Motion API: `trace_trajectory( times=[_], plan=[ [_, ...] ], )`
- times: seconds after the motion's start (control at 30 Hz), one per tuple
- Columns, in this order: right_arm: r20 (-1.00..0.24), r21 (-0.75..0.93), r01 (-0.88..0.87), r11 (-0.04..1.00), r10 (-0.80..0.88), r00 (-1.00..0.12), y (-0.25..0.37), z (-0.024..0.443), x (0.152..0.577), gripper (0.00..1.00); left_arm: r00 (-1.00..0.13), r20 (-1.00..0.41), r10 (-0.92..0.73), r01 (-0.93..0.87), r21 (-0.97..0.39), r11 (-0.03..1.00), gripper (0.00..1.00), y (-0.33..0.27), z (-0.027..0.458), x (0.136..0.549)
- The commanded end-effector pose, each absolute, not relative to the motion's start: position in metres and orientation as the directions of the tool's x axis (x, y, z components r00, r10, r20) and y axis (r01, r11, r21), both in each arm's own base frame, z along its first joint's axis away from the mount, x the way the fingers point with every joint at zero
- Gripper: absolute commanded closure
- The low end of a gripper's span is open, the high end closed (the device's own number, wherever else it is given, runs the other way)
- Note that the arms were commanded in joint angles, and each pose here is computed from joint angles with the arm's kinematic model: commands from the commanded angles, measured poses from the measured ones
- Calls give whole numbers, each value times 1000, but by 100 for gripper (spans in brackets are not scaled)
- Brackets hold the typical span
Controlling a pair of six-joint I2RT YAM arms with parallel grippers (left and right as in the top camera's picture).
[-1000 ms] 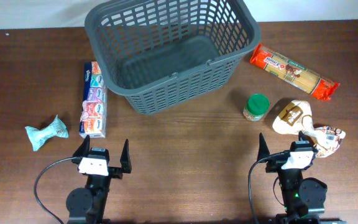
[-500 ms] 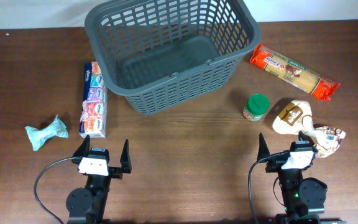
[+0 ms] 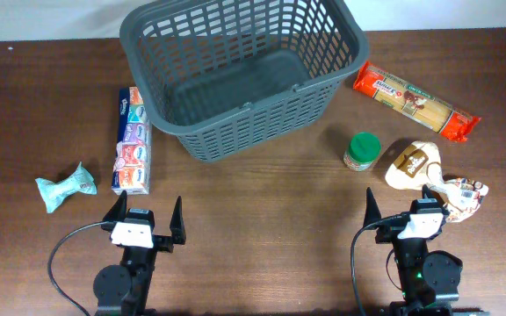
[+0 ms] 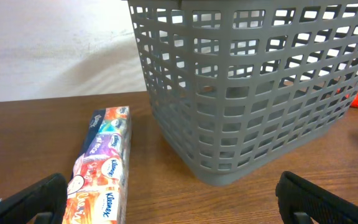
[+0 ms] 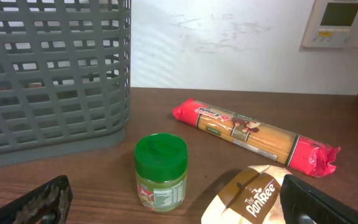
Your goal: Pack container
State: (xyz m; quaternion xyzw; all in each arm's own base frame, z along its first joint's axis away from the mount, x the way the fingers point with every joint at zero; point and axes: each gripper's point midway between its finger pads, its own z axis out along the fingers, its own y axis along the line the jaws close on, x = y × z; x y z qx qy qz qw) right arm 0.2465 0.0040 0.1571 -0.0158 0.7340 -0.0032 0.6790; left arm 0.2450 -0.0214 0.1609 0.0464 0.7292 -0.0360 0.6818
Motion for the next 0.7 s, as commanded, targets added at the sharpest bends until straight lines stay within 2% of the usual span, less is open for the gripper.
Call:
trace_trajectory(
  times=[0.0,0.67],
  plan=[
    [-997,-26,-26,999,-28,-77,6,156,246,1,-68,-998,16,101,9,995,1,-18,159,245],
    [-997,-21,-32,999,-24,-69,7,158,246,1,-60,-998,16,85,11,996,1,-16,161,246]
  ],
)
